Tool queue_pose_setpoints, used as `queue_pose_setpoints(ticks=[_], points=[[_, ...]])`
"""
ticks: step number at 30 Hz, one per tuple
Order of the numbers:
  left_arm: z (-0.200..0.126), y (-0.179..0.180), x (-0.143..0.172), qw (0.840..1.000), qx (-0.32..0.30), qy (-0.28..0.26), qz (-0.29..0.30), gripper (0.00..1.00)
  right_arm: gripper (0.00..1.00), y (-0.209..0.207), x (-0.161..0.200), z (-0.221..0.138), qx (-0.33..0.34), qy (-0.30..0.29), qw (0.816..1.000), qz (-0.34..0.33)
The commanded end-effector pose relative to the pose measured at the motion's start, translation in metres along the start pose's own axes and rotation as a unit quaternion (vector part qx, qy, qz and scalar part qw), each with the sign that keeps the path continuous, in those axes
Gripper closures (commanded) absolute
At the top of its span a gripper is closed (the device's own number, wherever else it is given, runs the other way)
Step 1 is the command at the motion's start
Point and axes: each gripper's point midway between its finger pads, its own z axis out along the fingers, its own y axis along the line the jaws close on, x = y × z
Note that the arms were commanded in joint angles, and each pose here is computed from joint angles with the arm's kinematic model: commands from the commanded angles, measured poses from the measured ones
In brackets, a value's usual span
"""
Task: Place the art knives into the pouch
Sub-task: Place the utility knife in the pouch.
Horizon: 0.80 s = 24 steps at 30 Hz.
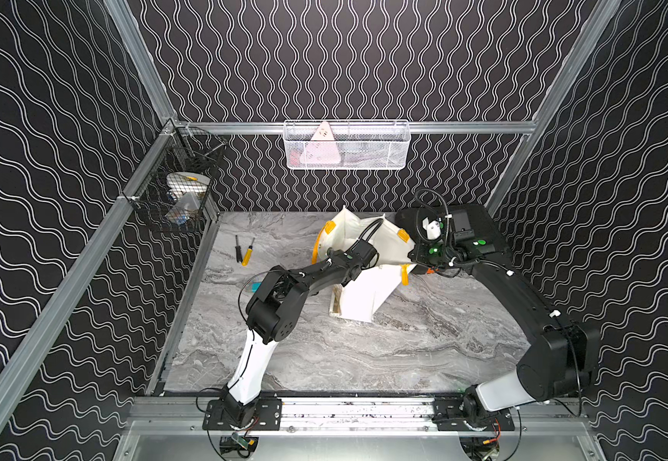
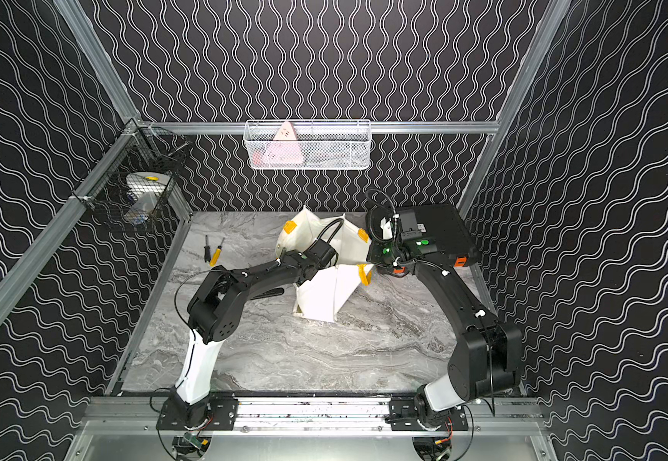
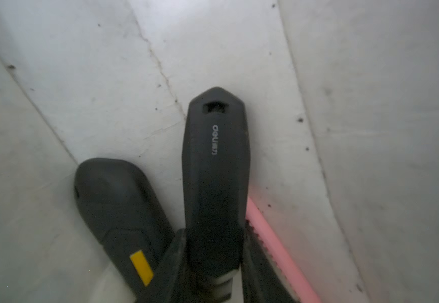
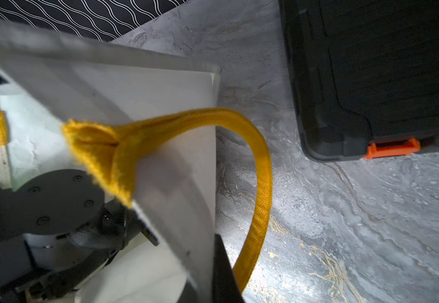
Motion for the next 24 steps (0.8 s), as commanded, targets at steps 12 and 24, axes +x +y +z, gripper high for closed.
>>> queue_pose_setpoints(ticks=[12, 24], points=[[-0.025, -0.008, 0.026, 0.998, -0.018, 0.042, 0.044, 0.34, 1.0, -0.002, -0.013, 0.0, -0.013, -0.017, 1.0, 0.003], [-0.103, -0.036, -0.025, 0.994, 0.08, -0.069, 0.019, 0.17, 1.0, 0.005, -0.013, -0.005, -0.03, -0.021, 0.999, -0.006]])
